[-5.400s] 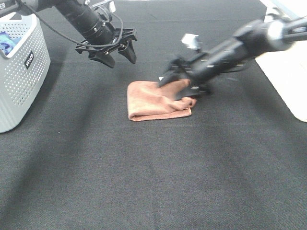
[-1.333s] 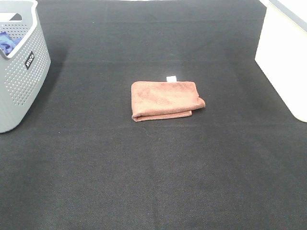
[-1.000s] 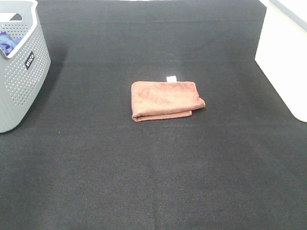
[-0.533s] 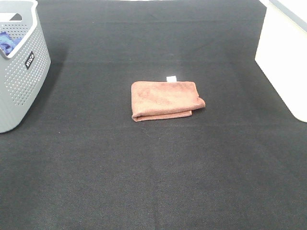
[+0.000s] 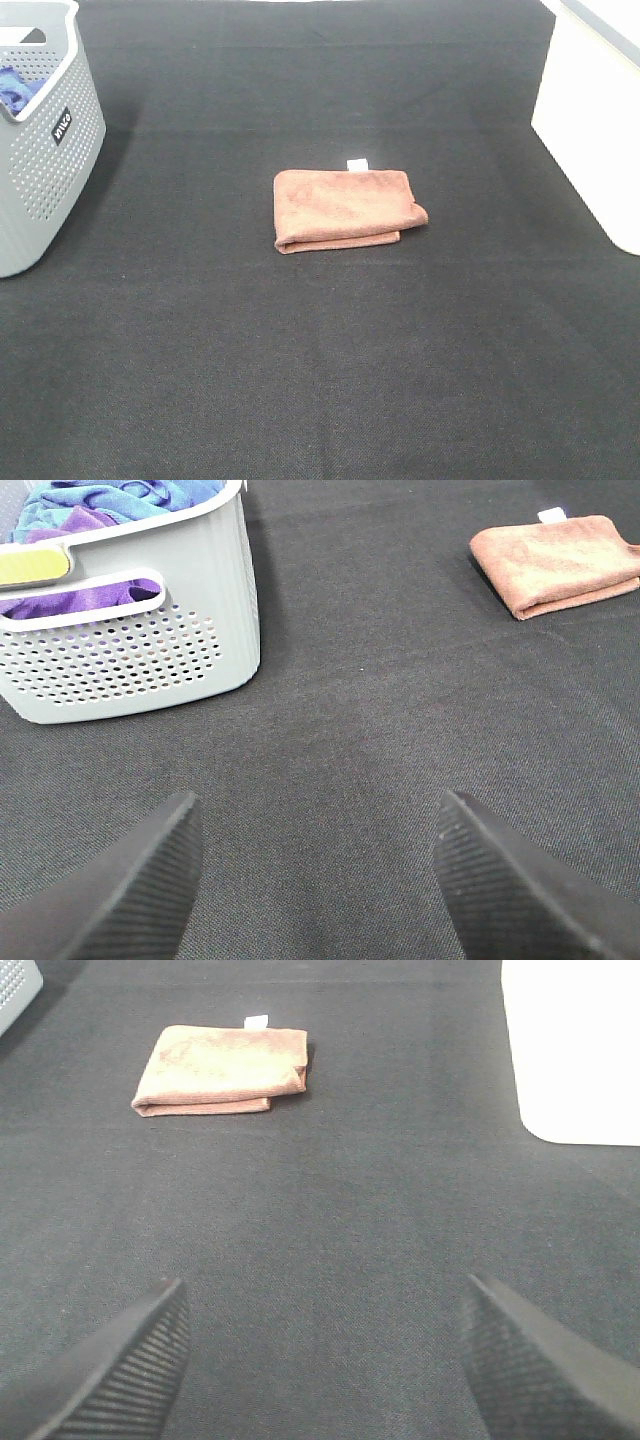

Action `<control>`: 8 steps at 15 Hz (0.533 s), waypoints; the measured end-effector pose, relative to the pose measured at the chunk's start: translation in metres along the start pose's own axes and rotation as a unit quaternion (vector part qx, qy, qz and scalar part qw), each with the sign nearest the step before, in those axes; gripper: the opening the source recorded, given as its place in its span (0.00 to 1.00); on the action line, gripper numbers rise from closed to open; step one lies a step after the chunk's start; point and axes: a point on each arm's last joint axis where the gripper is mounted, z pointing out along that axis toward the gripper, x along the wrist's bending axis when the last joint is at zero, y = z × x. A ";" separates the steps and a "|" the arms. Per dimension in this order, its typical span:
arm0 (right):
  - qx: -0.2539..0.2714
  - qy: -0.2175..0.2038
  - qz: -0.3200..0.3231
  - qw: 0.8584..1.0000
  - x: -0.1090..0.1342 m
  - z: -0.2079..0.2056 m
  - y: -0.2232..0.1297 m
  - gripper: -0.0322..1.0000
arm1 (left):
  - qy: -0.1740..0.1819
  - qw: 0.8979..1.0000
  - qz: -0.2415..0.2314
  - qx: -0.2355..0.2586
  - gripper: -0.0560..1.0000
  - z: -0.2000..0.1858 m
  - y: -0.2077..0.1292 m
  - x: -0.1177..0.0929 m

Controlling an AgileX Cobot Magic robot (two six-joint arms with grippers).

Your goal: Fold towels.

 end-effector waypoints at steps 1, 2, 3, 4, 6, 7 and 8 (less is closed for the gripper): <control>0.000 0.001 0.000 1.000 0.000 0.000 0.000 0.72 | 0.000 1.000 0.000 0.000 0.66 0.000 0.000 0.000; 0.000 0.001 0.000 1.000 0.000 0.000 0.000 0.72 | 0.000 1.000 0.000 0.000 0.66 0.000 0.000 0.000; 0.000 0.001 0.000 1.000 0.000 0.000 0.000 0.72 | 0.000 1.000 0.000 0.000 0.66 0.000 0.000 0.000; 0.000 0.000 0.001 1.000 0.000 0.000 0.000 0.72 | 0.000 1.000 0.000 0.000 0.66 0.000 0.000 0.000; -0.002 -0.012 0.010 1.000 0.001 0.000 0.000 0.72 | 0.000 1.000 0.000 0.000 0.66 0.000 0.000 0.000; -0.002 -0.018 0.014 1.000 0.001 0.001 0.000 0.72 | 0.000 1.000 0.000 0.000 0.66 0.000 0.000 0.000; -0.002 -0.019 0.017 1.000 0.001 0.001 0.000 0.72 | 0.000 1.000 0.000 0.000 0.66 0.000 0.000 0.000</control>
